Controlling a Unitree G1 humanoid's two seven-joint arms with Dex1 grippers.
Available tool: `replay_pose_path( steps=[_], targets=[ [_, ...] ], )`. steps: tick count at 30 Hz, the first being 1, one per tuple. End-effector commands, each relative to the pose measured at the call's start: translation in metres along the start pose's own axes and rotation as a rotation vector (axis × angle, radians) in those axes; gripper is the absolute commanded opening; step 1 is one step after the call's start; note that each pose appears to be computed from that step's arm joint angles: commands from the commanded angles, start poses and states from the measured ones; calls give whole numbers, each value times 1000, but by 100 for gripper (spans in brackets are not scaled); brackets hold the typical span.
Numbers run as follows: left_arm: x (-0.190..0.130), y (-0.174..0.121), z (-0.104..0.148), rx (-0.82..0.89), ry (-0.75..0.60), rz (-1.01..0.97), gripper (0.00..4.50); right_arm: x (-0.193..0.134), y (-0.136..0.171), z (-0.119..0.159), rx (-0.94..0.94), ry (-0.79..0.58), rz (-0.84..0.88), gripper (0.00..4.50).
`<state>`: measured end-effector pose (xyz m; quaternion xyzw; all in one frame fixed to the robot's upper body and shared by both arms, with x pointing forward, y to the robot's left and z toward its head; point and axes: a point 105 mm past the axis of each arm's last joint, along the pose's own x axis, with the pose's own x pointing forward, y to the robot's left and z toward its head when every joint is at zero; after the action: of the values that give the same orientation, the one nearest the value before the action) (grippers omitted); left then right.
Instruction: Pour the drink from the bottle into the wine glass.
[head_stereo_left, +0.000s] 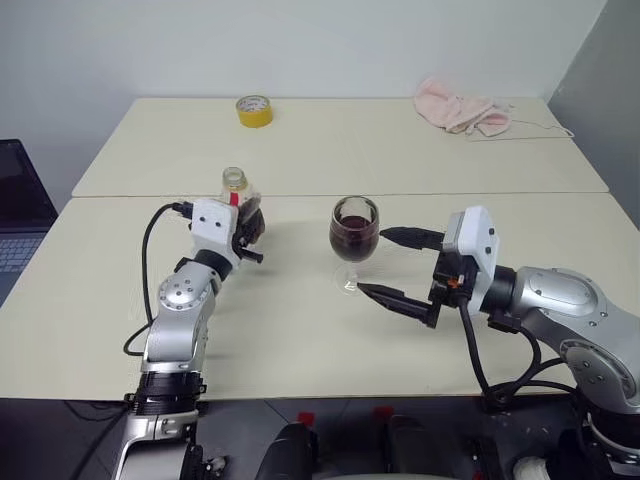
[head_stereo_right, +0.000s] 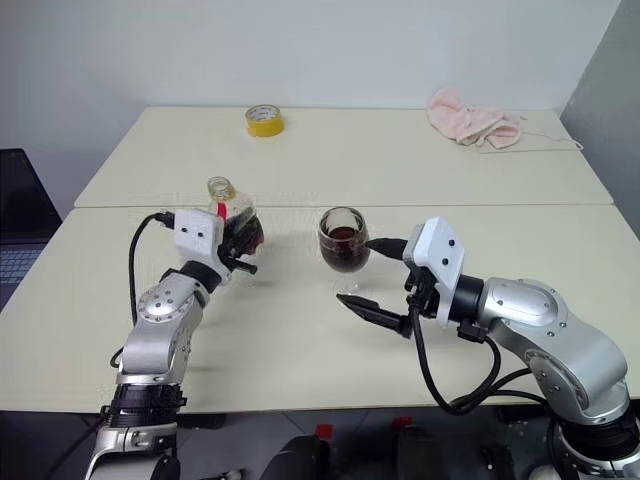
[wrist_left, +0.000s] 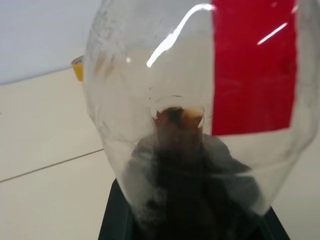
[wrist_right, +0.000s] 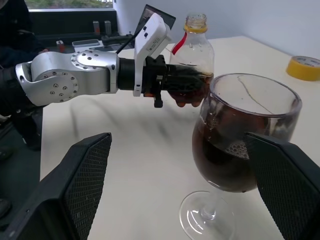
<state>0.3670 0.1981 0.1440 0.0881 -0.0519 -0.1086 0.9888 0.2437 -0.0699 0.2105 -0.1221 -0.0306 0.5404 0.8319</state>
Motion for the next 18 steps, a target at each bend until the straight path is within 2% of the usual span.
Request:
replay_pose_path(
  steps=[1, 8, 18],
  targets=[
    [-10, 13, 11, -48, -60, 62, 77, -1, 2, 9, -34, -36, 24, 450],
    [-21, 22, -4, -95, -14, 135, 77, 2, -1, 13, -40, -85, 9, 450],
    [-16, 26, -15, -133, 11, 171, 77, 7, 0, 17, -44, -95, 32, 450]
  ],
)
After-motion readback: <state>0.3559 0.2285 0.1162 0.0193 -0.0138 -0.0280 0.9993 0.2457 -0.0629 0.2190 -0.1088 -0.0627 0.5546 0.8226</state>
